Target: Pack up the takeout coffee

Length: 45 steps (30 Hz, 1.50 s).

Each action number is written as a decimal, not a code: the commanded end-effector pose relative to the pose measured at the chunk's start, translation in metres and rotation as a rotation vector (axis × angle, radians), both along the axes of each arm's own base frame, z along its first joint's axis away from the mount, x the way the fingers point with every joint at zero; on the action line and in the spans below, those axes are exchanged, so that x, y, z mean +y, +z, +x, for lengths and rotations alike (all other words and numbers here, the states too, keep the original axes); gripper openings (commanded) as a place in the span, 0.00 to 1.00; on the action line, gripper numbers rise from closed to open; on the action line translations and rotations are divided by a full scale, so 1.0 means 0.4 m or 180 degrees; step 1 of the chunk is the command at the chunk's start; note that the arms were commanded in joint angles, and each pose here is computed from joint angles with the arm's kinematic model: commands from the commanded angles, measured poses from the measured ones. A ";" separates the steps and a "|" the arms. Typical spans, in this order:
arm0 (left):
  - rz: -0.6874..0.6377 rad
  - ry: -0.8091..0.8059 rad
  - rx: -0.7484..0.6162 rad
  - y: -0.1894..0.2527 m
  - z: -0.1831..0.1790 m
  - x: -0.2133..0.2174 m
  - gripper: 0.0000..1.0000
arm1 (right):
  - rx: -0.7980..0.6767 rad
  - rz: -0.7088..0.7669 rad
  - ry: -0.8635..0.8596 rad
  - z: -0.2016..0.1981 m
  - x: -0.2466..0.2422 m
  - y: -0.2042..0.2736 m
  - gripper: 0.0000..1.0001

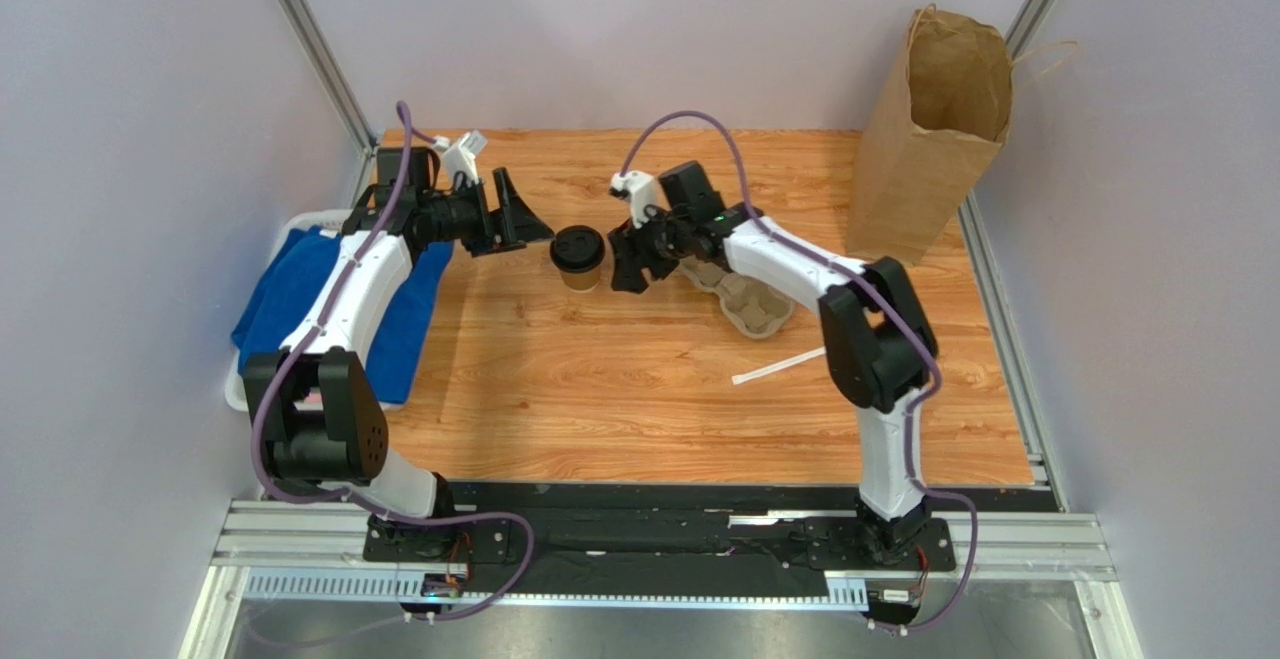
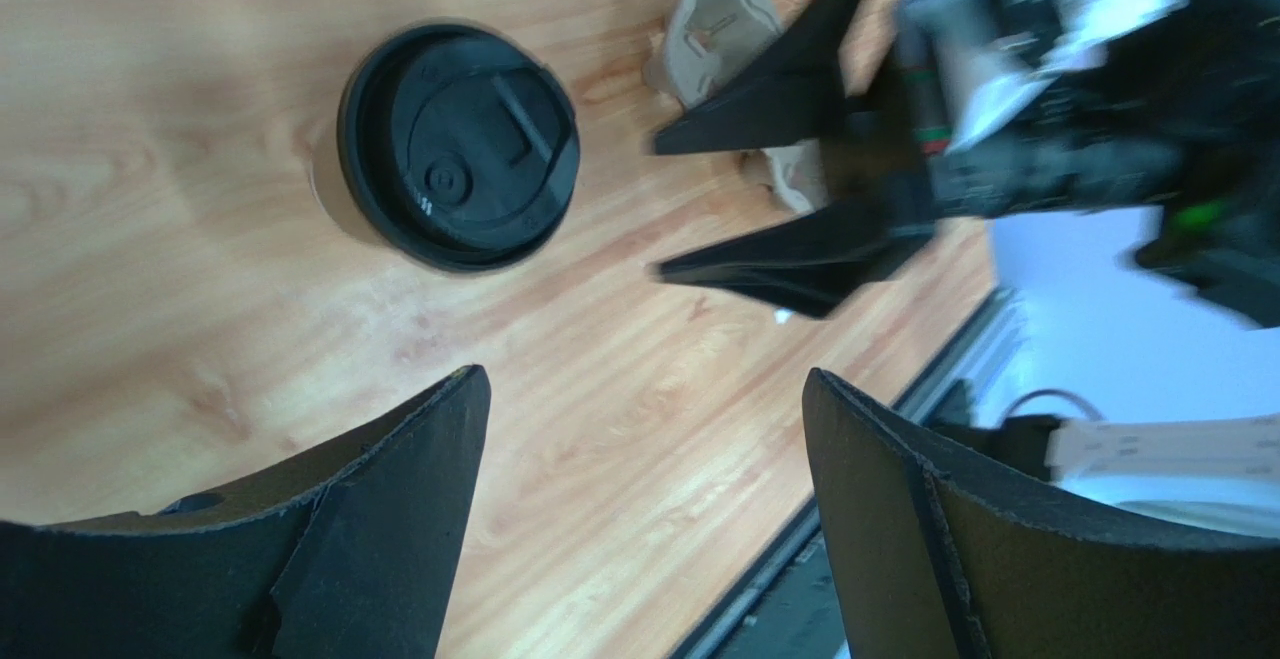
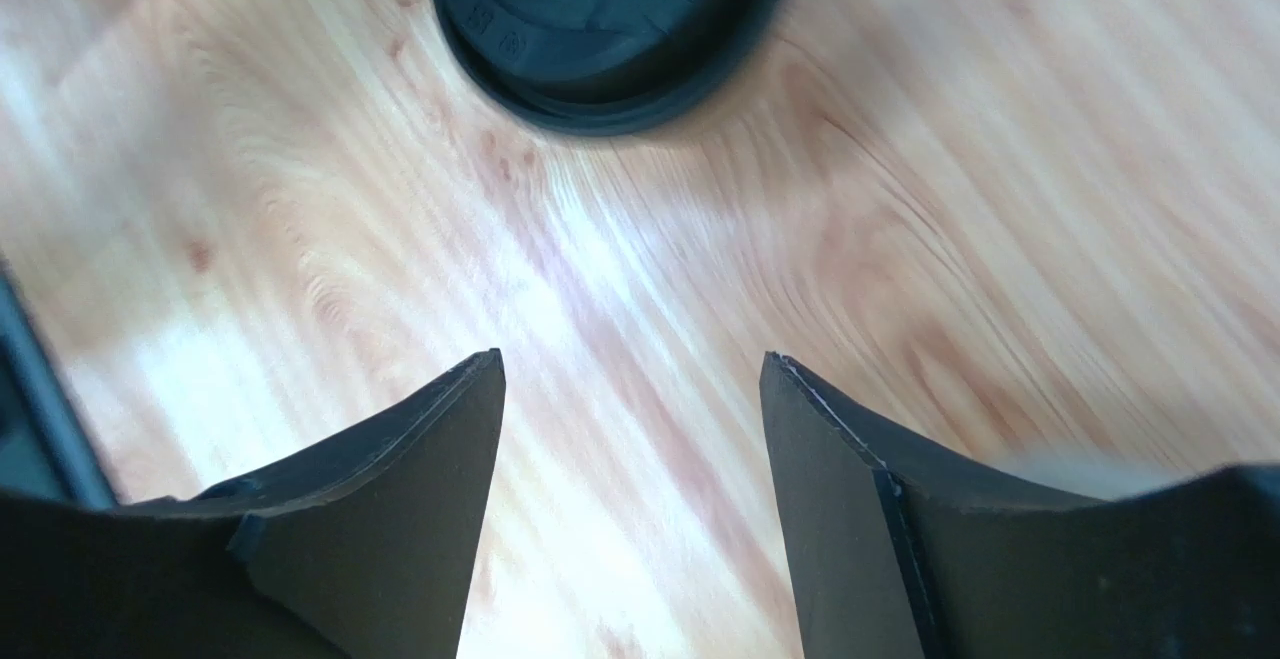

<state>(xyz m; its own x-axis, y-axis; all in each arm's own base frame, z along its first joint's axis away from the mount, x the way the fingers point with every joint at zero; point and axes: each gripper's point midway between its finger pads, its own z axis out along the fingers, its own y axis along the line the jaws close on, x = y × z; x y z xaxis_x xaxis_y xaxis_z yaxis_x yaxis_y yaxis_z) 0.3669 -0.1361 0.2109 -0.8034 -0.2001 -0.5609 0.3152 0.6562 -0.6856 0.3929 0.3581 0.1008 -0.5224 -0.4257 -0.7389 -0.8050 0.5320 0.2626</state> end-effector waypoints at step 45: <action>0.0850 -0.1643 -0.0199 -0.324 0.172 -0.580 0.54 | -0.1609 -0.1352 -0.1621 0.239 -1.111 0.557 0.64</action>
<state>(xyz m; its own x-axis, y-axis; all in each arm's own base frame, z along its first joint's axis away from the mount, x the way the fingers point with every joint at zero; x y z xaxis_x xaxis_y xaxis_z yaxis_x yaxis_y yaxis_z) 0.4514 -0.3556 0.0639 -0.7026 0.4002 -0.5884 0.6857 0.6019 -0.4093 0.4863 -0.0877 0.2994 -0.4411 -0.4848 -0.7552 -0.3970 0.8601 -0.3203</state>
